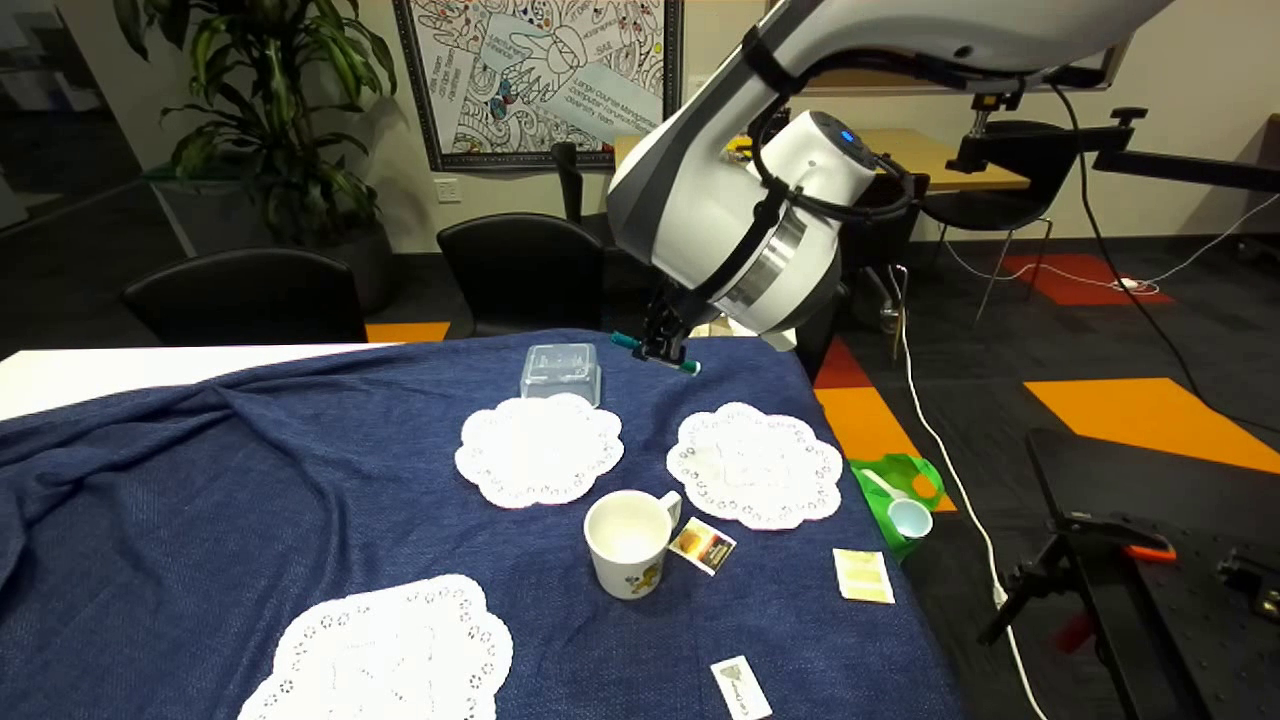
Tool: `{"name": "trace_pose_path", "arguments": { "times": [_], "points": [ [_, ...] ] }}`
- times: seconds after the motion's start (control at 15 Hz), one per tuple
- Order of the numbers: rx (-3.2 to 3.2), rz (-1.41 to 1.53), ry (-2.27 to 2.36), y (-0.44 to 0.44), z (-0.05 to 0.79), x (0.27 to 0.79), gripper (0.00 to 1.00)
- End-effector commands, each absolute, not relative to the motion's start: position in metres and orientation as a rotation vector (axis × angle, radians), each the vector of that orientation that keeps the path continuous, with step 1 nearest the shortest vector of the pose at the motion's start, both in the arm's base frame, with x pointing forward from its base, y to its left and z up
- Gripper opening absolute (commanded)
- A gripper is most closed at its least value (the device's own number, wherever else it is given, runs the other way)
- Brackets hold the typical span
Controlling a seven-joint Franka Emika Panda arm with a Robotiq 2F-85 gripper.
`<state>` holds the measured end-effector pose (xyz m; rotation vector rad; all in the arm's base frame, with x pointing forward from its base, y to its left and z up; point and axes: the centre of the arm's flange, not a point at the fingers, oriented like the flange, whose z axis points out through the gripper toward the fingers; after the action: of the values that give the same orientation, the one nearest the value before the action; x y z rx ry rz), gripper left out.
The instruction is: Take the marker out of the mug
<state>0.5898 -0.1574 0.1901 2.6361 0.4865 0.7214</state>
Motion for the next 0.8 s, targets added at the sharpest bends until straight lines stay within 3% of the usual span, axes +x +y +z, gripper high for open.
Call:
{"name": "trace_pose_path", "arguments": {
  "times": [0.0, 0.4, 0.47, 0.53, 0.73],
  "points": [
    [2.621, 0.678, 0.391, -0.163, 0.171, 0.615, 0.05],
    [2.662, 0.589, 0.345, -0.175, 0.126, 0.621, 0.05],
    [2.667, 0.576, 0.345, -0.175, 0.122, 0.623, 0.44],
    [2.666, 0.568, 0.346, -0.175, 0.117, 0.623, 0.45],
    [2.643, 0.57, 0.357, -0.17, 0.115, 0.618, 0.67]
  ]
}}
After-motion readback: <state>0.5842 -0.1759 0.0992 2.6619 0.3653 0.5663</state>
